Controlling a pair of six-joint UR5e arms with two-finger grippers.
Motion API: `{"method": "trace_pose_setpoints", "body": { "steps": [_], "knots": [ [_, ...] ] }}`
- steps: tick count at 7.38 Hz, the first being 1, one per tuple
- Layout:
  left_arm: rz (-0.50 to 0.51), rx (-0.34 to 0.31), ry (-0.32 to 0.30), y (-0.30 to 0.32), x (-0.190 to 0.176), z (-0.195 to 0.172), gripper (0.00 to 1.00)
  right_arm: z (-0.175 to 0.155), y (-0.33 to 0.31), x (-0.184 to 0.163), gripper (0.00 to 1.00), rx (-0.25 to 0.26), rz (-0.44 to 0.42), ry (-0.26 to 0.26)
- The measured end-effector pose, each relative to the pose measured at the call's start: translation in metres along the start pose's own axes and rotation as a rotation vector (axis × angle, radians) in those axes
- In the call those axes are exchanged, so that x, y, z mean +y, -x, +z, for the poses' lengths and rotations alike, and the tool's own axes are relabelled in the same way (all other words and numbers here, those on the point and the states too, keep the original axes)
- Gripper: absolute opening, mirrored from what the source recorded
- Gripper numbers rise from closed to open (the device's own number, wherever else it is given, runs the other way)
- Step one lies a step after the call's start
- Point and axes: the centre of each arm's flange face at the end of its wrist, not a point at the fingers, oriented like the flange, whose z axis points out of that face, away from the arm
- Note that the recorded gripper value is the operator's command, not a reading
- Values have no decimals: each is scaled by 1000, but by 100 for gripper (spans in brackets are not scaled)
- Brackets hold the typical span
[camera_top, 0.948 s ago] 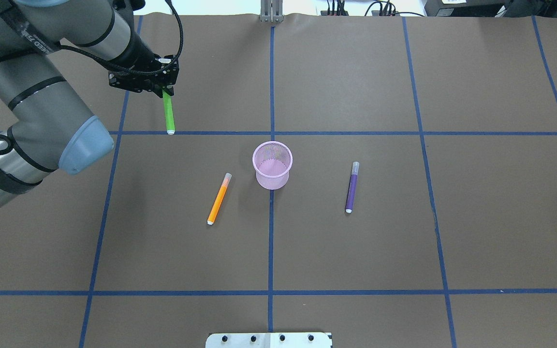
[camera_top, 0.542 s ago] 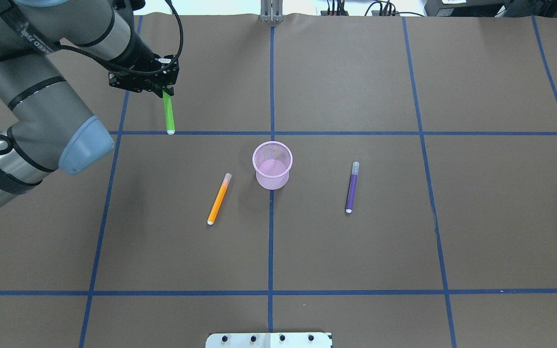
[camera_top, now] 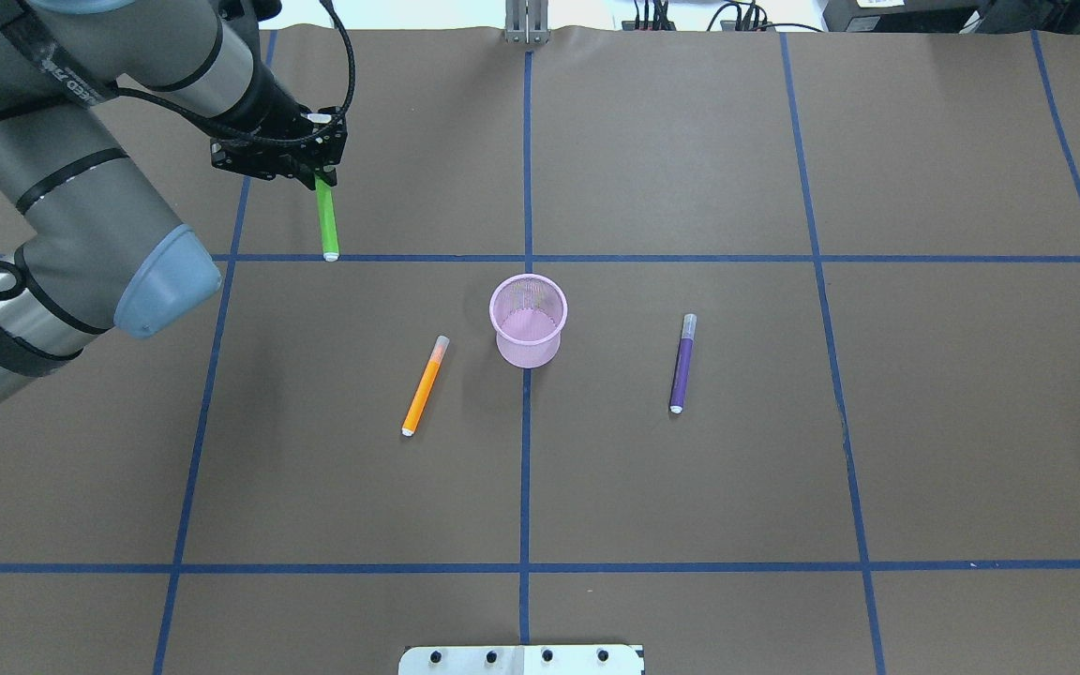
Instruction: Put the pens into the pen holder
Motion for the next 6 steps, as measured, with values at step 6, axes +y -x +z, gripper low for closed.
{"method": "trace_pose_setpoints", "body": {
  "steps": [6],
  "knots": [
    [-67,69,-236,-130,62,-1,0,-116,84,-51,0,-200,34,-146]
  ]
}}
